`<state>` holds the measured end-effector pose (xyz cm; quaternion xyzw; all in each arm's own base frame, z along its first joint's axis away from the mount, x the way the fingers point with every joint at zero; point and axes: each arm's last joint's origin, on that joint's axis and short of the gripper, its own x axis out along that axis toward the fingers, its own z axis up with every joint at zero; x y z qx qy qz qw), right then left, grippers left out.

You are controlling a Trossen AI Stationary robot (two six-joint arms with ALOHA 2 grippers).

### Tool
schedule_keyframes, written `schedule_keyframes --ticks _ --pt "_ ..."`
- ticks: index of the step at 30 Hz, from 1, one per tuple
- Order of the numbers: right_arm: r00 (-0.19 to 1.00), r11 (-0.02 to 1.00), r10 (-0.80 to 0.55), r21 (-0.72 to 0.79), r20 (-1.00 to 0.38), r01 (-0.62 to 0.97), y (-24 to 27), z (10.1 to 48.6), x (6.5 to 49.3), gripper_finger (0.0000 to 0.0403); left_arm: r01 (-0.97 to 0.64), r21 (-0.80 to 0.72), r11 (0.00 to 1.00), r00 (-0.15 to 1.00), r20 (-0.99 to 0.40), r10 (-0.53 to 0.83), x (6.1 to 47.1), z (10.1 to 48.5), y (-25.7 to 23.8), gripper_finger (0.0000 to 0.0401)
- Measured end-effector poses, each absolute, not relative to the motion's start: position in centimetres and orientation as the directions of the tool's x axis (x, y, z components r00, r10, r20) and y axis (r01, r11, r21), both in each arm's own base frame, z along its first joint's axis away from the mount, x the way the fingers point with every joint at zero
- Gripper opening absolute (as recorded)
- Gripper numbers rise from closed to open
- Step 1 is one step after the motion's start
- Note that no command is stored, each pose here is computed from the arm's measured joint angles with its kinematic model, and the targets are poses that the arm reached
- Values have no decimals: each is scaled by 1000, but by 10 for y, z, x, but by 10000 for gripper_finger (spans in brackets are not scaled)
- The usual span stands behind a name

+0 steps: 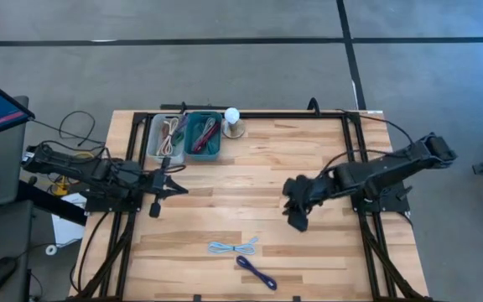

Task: Pick & Place USB Port
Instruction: Put the purple patterned charger cable into the blue bin

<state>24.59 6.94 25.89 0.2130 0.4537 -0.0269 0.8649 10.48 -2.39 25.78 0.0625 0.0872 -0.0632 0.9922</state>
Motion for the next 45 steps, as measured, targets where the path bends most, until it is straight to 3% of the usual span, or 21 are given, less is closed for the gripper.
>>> schedule_keyframes --ticks 6,24,45 --pt "515 838 244 446 -822 315 97 251 272 118 94 130 987 972 -226 -63 107 241 -23 9" --pt "410 848 266 414 -873 332 156 213 354 118 86 105 991 979 -192 -64 109 241 -24 10" --pt "348 770 301 442 -888 461 225 166 374 118 66 -21 998 975 -212 -69 112 239 -25 10"
